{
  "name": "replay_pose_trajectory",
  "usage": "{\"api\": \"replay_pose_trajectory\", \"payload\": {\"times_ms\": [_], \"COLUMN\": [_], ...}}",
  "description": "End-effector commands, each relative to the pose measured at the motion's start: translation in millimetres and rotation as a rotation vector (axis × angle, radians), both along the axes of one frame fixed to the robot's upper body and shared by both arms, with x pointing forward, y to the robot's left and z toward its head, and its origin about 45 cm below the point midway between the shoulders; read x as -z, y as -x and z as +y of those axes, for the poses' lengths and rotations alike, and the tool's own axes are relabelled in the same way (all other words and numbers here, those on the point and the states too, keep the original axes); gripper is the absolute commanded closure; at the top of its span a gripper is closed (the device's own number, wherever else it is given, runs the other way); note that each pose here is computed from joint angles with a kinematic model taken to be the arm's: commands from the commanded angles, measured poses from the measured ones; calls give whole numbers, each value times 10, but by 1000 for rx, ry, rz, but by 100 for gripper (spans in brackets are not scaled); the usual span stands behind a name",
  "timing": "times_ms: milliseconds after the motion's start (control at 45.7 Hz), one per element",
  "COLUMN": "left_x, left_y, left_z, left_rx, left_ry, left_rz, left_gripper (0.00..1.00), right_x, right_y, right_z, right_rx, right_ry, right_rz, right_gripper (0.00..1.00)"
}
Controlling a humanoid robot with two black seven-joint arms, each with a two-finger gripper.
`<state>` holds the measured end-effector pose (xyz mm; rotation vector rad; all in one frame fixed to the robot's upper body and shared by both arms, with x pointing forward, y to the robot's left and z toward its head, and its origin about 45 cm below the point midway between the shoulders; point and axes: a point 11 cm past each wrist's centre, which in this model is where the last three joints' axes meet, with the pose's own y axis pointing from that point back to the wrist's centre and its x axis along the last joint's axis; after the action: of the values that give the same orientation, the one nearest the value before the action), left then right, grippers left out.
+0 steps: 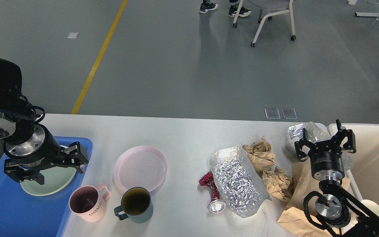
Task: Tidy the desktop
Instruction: 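Lower the left gripper to the pink mug's handle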
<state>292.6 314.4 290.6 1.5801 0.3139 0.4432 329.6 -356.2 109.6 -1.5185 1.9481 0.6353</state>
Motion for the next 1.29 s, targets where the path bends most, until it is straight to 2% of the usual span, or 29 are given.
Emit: {"api": "replay_pose_trajectory", "payload": {"times_ms": [0, 109, 219, 285, 416, 613, 1139, 1270], "left_x": [92, 231, 537, 854, 1111, 1319, 1446, 1550], "left_y": [-113, -96, -48, 36, 159, 248, 372, 397], "left_z": [224, 376, 320, 350, 273, 261, 441, 483], "left_rx": [-78, -147, -187, -211, -219, -202, -218, -224], "left_ry": [34, 112, 226, 237, 251, 192, 70, 30], "left_rz": [-42, -60, -59, -10, 26, 21, 31, -4], "left_gripper": [4, 4, 4, 5, 6, 6, 11, 11], "right_x": [-1, -1, -1, -1, -1, -1, -1, -1], "right_y": [0, 0, 0, 0, 0, 0, 0, 0], "right_z": [1, 1, 1, 1, 1, 1, 1, 1], "right_rx": [0, 0, 0, 0, 0, 0, 0, 0], "right_ry": [0, 0, 0, 0, 0, 0, 0, 0], "right_rz": [0, 0, 0, 0, 0, 0, 0, 0], "right_gripper": [0, 0, 0, 0, 0, 0, 0, 0]}}
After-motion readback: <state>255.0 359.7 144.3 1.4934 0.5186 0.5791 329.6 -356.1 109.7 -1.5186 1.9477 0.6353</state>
